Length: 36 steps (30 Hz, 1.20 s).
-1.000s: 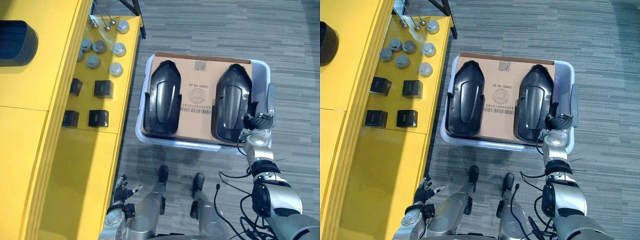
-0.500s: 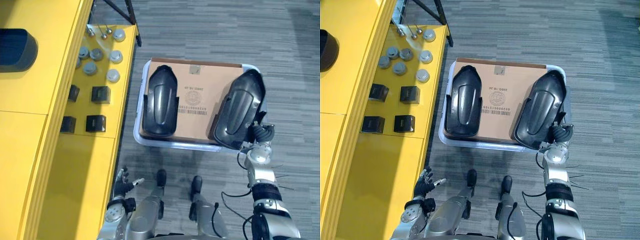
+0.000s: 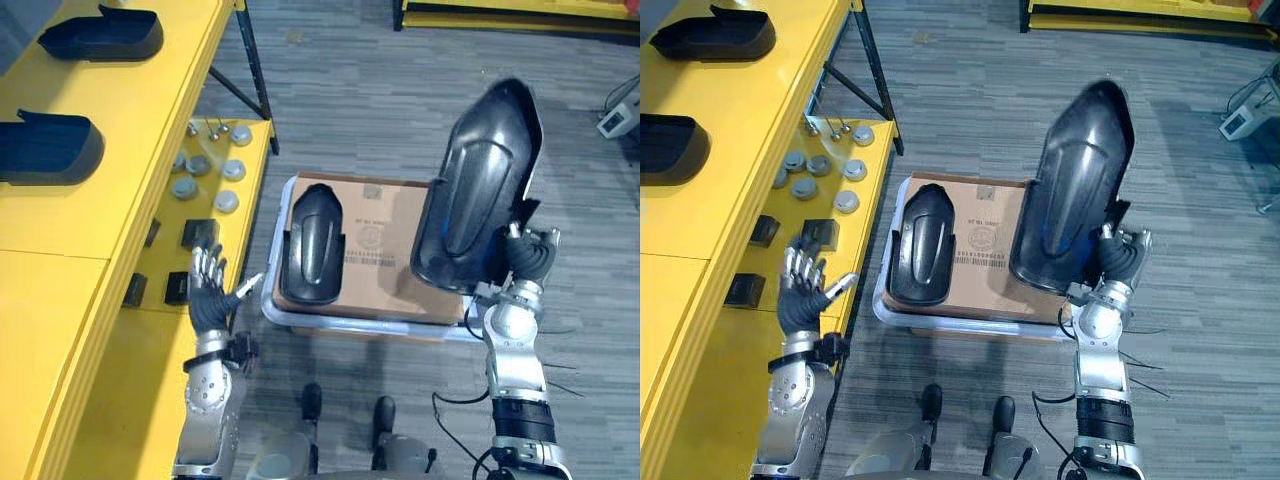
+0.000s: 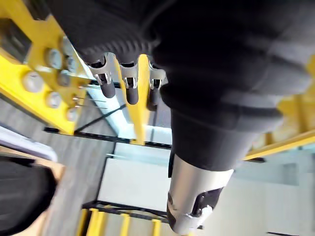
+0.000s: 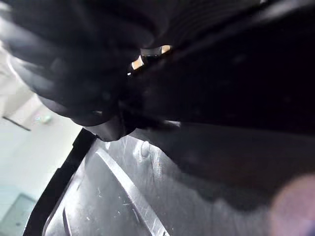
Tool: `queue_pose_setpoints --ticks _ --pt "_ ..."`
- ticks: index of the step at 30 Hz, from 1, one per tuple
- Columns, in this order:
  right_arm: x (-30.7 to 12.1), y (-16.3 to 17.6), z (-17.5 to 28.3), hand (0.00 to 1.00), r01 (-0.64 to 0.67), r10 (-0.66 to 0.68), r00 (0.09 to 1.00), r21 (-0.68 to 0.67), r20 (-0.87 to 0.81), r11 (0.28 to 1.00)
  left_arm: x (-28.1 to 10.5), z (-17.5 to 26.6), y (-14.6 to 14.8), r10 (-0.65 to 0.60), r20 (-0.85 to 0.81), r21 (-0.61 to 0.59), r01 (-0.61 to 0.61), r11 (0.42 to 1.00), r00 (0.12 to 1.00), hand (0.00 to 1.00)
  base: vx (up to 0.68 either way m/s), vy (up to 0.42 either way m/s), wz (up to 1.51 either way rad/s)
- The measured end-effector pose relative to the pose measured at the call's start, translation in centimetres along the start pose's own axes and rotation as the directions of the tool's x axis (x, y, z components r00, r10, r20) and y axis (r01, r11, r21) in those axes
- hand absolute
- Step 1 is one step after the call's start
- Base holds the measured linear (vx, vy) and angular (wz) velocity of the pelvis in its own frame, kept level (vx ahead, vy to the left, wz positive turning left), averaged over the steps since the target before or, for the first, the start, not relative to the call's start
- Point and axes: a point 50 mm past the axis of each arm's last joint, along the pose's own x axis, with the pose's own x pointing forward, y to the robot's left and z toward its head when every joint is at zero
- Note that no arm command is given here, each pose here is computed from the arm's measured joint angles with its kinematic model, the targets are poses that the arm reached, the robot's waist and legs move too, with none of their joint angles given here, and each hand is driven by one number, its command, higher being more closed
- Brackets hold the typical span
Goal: Walk over and take plastic housings, then place them on the shelf
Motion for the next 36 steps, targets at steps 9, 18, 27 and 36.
queue_pose_setpoints --ticks 9,18,27,36 --pt "-2.1 3.8 4.8 1.0 -0.173 0.144 0.975 0.177 0.167 0.969 0.5 0.4 -3.7 -0.116 0.04 -0.028 0.117 0.993 0.992 0.0 -0.03 -0.012 -0.06" --pt "-3.4 6.0 6.9 1.0 -0.319 0.257 0.937 0.276 0.238 0.907 0.6 -1.0 -5.0 -0.183 -0.038 -0.022 0.182 0.983 0.982 0.0 0.0 -0.001 -0.01" --pt "-6.2 8.8 9.2 1.0 -0.525 0.42 0.839 0.312 0.346 0.792 -0.1 -2.7 -6.9 -0.283 -0.131 -0.01 0.284 0.959 0.95 0.0 0.0 0.0 0.0" --pt "-6.2 9.1 8.1 1.0 -0.535 0.451 0.835 0.276 0.315 0.799 -0.4 -3.5 -6.6 -0.291 -0.171 0.02 0.298 0.954 0.941 0.0 0.0 0.0 0.0"
